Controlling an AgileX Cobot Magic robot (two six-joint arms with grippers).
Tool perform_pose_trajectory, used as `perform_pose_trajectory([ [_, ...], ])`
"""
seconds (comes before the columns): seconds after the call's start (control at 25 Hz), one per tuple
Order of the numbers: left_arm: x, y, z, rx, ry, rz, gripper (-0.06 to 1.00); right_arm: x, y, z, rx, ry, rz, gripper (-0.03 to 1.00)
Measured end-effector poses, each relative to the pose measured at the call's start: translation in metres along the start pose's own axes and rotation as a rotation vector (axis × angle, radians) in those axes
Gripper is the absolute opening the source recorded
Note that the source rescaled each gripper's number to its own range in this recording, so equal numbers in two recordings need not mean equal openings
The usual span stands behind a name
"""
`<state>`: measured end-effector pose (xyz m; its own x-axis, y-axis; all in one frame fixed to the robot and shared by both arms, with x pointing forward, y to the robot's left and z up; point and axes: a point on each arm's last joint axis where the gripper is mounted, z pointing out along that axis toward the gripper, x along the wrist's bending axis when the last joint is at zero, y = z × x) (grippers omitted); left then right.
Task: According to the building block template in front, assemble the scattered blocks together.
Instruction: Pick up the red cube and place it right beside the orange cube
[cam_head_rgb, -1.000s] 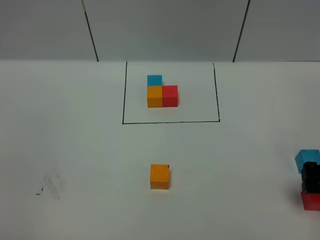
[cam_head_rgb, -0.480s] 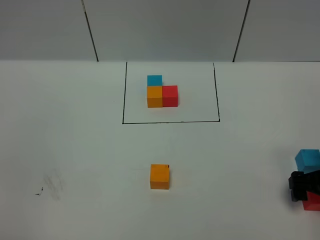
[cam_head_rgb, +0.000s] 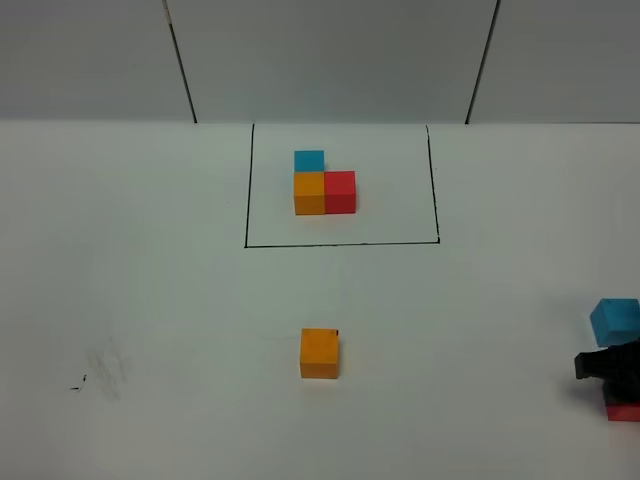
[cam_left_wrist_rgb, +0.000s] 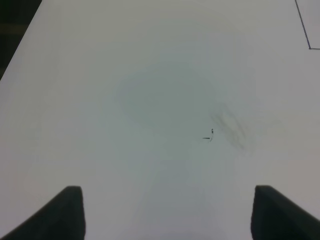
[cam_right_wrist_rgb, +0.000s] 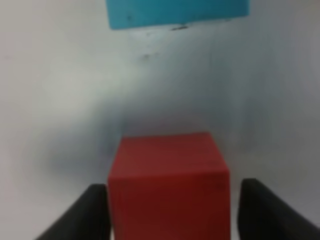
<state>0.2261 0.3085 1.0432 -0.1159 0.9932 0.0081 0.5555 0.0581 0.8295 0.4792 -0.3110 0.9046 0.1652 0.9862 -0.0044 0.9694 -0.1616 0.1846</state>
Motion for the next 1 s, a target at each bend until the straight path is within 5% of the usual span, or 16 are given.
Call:
perform_pose_trajectory([
  [0.32, 0.000, 0.000, 0.000, 0.000, 0.000, 0.000, 0.50, 0.008, -0.004, -0.009, 0.007, 0.005, -0.167, 0.27],
  [0.48, 0.000, 0.000, 0.000, 0.000, 0.000, 0.000, 0.50, 0.040, -0.009, -0.036, -0.039, 0.067, -0.407, 0.27],
  [0.76, 0.000, 0.000, 0.000, 0.000, 0.000, 0.000, 0.50, 0.105, 0.001, -0.061, -0.066, 0.134, -1.052, 0.27],
  [1.0, 0.000, 0.000, 0.000, 0.000, 0.000, 0.000, 0.50, 0.149, 0.016, -0.049, -0.033, 0.161, -1.282, 0.27],
])
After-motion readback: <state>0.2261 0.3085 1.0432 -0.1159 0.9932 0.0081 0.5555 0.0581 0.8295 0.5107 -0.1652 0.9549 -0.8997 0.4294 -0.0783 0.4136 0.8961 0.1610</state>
